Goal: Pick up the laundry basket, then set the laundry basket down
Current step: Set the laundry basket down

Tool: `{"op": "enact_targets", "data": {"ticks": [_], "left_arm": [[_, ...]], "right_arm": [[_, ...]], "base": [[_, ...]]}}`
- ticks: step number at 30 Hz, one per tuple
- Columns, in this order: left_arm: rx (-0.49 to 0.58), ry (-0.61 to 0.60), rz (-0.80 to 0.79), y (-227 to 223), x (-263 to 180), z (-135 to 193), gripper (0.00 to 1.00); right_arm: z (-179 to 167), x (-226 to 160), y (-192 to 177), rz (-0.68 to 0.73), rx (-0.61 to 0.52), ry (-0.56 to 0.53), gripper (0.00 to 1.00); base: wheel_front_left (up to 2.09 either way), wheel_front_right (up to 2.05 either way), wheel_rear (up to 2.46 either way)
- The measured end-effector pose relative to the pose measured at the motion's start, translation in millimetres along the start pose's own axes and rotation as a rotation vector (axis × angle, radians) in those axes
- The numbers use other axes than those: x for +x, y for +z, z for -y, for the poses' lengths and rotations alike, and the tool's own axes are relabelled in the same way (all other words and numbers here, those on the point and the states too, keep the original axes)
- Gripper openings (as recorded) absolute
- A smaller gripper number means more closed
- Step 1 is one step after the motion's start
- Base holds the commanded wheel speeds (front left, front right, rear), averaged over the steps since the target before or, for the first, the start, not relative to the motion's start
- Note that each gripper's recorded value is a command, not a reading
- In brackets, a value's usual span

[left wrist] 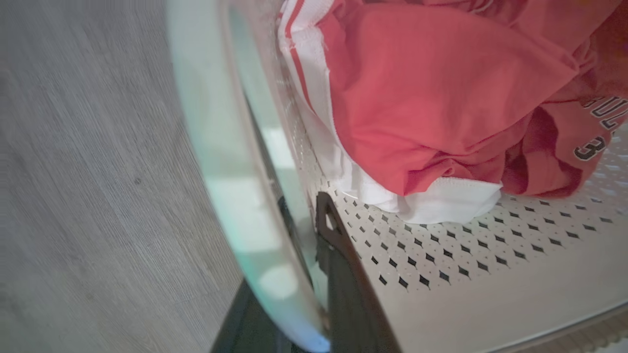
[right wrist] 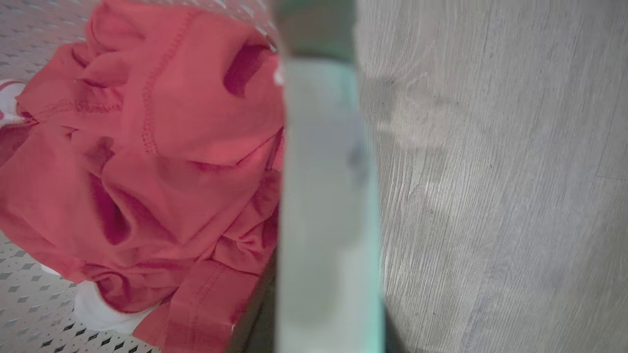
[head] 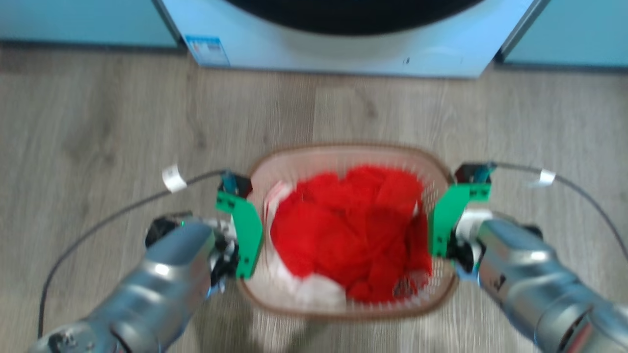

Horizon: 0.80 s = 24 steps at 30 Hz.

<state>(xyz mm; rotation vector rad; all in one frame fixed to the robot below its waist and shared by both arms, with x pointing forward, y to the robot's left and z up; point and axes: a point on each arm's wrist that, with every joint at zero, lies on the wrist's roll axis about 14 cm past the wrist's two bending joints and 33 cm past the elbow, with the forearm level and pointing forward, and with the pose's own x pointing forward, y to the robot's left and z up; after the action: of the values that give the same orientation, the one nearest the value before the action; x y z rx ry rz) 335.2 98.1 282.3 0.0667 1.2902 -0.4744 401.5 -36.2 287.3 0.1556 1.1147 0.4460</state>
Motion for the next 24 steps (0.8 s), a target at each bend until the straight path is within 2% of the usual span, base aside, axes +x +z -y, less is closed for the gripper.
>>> {"op": "enact_targets", "data": {"ticks": [5,12,17,24], "left_arm": [[0.006,0.018,0.035,24.2,19.8,-16.9,0.0],[-0.002,0.004,0.037,40.7,61.1,-34.5,0.0],[-0.009,-0.017,0.025,41.4,88.3,-37.3,0.0],[-0.007,-0.02,-0.019,26.7,116.5,-43.0,0.0]], "right_arm": [[12.3,26.9,21.2,0.031,0.009,0.002,0.0],[38.8,76.6,31.8,0.042,0.031,0.0,0.0],[59.6,106.6,20.7,0.016,0.055,-0.012,0.0],[67.4,136.4,-4.2,-0.034,0.1,-0.004,0.0]], "base": [[0.0,0.0,0.0],[0.0,0.0,0.0],[0.0,0.0,0.0],[0.0,0.0,0.0]]}}
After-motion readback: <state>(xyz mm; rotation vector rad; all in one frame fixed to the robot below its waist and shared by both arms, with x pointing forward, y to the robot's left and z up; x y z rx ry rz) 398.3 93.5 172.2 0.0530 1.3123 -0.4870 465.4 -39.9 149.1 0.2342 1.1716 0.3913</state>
